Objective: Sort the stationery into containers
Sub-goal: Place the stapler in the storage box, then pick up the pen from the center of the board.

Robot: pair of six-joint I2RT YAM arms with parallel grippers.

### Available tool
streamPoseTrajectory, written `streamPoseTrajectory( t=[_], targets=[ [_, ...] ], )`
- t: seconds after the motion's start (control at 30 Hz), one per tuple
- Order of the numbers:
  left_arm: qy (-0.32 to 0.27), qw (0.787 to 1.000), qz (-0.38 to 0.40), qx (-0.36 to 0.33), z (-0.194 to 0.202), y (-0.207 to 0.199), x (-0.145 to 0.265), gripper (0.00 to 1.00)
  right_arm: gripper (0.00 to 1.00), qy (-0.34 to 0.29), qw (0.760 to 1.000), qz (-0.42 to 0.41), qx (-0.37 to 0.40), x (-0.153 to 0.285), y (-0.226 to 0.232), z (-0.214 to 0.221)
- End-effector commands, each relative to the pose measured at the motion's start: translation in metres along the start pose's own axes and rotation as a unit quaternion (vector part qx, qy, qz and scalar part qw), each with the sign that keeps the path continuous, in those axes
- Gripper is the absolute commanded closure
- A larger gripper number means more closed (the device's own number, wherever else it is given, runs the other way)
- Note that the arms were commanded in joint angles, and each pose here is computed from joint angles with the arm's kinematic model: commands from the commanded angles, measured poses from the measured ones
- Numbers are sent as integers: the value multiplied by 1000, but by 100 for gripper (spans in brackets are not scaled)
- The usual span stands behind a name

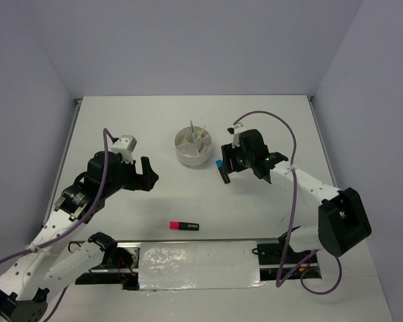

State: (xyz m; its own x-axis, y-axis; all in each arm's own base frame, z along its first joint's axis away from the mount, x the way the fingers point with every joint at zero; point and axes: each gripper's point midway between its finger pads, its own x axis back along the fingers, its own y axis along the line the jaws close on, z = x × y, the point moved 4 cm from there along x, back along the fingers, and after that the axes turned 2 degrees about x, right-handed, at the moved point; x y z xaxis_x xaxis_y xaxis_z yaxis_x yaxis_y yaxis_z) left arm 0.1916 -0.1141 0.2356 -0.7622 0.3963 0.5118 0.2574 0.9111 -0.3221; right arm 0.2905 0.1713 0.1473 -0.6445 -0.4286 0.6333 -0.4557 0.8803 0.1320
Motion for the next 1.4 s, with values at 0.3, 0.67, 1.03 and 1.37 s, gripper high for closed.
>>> streamPoseTrajectory(
  t=[0.3,0.67,1.03,1.37],
  targets=[
    [-9,1000,13,-9,-5,-5,-1,1,41,113,991,71,0,-56,-12,43],
    [-7,1000,13,-11,-4,-4,-2,1,45,151,985,82,4,-78,-10,56],
    [-14,1000,16,-8,-6,-6,1,1,78,197,976,95,-7,-81,-8,73],
    [-15,998,50,40,-6,-19,0,1,97,83,991,95,-54,-24,-1,48]
  ],
)
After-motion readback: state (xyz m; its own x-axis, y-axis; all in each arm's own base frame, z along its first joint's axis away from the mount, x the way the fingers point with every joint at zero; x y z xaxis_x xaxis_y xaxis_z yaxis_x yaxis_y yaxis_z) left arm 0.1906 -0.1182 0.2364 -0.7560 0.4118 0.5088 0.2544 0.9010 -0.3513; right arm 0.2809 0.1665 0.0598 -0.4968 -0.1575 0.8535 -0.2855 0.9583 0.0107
